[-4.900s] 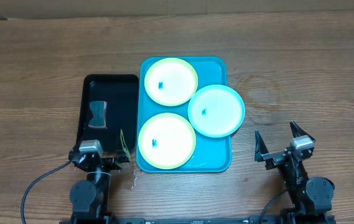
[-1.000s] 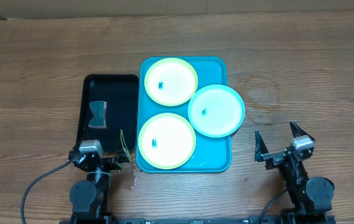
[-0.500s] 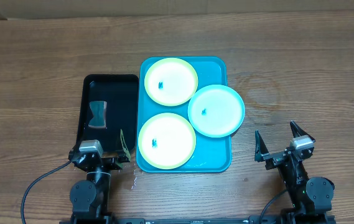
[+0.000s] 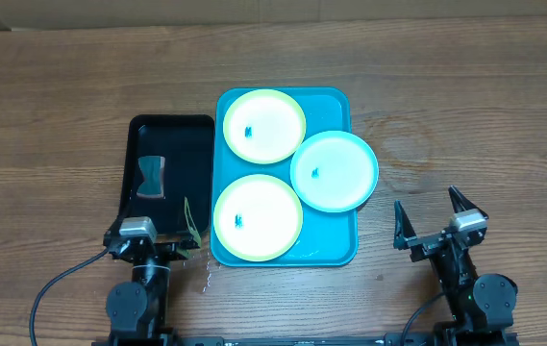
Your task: Clean dirty plates on tray and stack at the side
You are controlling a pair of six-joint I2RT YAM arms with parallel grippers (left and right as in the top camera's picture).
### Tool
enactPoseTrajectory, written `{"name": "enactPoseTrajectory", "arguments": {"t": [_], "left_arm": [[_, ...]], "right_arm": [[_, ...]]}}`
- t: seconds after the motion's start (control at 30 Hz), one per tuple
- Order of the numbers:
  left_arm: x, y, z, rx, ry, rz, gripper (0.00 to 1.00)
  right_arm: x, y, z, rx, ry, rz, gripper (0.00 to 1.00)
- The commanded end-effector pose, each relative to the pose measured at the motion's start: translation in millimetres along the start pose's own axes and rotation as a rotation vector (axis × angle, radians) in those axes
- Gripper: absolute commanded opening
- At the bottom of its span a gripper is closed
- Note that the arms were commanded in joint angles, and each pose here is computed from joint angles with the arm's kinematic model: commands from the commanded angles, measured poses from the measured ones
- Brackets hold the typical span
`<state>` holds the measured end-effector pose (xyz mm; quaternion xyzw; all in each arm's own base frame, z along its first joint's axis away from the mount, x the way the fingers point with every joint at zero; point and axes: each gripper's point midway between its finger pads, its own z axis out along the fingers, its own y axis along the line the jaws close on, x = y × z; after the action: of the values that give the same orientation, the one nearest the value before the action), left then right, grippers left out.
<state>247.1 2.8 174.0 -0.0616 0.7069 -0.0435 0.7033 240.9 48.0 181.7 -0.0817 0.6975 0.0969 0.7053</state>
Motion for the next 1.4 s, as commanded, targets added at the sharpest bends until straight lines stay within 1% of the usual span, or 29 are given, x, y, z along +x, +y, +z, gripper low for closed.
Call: {"name": "enactPoseTrajectory", "arguments": {"t": [0.0,0.1,0.2,0.3,0.43,0.63,0.77,0.83,0.97,1.1,1.23,1.37], "left_arm": [[-12.7,-2.7,-0.6,0.01,-0.056,0.011,1.0],[-23.9,-5.9,-1.9,0.026,-0.092,-0.022,1.0],[-35.8,-18.8,-5.2,0.093,-0.106,-0.017,1.0],[-48.9,-29.3,-11.3,0.142,-0.091,-0.015,1.0],[-70.9,-32.2,-23.2,0.14,-0.066,-0.014,1.0],[-114.1,-38.1,-47.5,0.146,-0.074,-0.027,1.0],[-139.3,-41.3,-59.5,0.137,-0.017,-0.05,1.0],[-152.9,-43.3,-60.2,0.132,0.014,-0.05,1.0],[-181.1,-52.3,-55.5,0.141,0.11,-0.051,1.0],[-194.6,-66.3,-43.4,0.184,0.251,-0.054,1.0],[-191.5,-73.4,-27.1,0.193,0.425,-0.06,1.0],[-173.2,-71.1,-14.5,0.158,0.608,-0.074,1.0]], "right_arm": [[-4.7,-1.7,-0.2,0.008,-0.03,0.048,1.0],[-8.2,-1.6,-0.4,0.007,-0.043,0.098,1.0],[-13.8,-1.2,-1.2,0.004,-0.054,0.143,1.0],[-25.1,0.0,-3.5,-0.001,-0.068,0.168,1.0],[-39.2,1.3,-8.4,-0.001,-0.06,0.176,1.0],[-77.3,5.0,-23.2,-0.002,-0.074,0.173,1.0],[-110.0,7.6,-33.2,-0.003,-0.081,0.172,1.0],[-122.5,8.2,-34.7,-0.001,-0.06,0.176,1.0],[-145.2,13.5,-29.5,-0.025,0.023,0.191,1.0],[-161.8,20.6,-16.2,-0.064,0.135,0.265,1.0],[-164.7,26.7,0.6,-0.09,0.31,0.34,1.0],[-148.2,30.1,16.4,-0.093,0.538,0.406,1.0]]}}
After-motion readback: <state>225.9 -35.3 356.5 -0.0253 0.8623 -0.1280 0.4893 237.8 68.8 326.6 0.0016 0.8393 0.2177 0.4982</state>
